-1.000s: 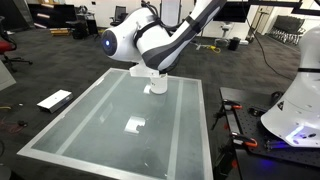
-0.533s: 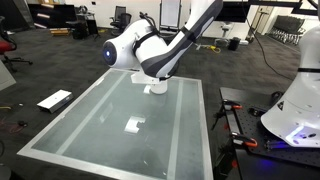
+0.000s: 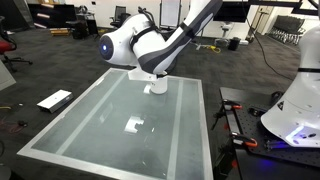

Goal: Put the green marker in the mug

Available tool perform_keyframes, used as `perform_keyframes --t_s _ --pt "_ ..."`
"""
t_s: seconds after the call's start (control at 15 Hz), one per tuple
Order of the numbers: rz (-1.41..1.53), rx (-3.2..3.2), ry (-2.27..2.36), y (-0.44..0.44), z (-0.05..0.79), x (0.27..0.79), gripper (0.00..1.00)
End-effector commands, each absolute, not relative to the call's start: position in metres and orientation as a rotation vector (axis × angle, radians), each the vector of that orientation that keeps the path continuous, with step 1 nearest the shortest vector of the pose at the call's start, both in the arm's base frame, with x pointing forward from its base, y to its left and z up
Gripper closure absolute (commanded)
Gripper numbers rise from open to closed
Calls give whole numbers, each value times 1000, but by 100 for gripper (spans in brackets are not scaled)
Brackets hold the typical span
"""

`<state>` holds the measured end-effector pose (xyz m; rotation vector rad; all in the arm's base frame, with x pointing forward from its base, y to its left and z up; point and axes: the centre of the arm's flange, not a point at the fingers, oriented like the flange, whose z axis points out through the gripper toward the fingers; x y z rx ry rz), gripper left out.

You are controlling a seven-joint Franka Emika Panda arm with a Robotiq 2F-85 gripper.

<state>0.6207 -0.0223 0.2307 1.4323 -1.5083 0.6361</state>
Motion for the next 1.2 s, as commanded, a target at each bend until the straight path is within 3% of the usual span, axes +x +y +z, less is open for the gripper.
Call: perform_keyframes --t_s 0.0,0.53,1.13 --pt "678 1384 -1576 -22 272 616 0" --pt "780 1353 -1686 -20 338 614 0" --pt "770 1387 -1674 -22 336 625 0"
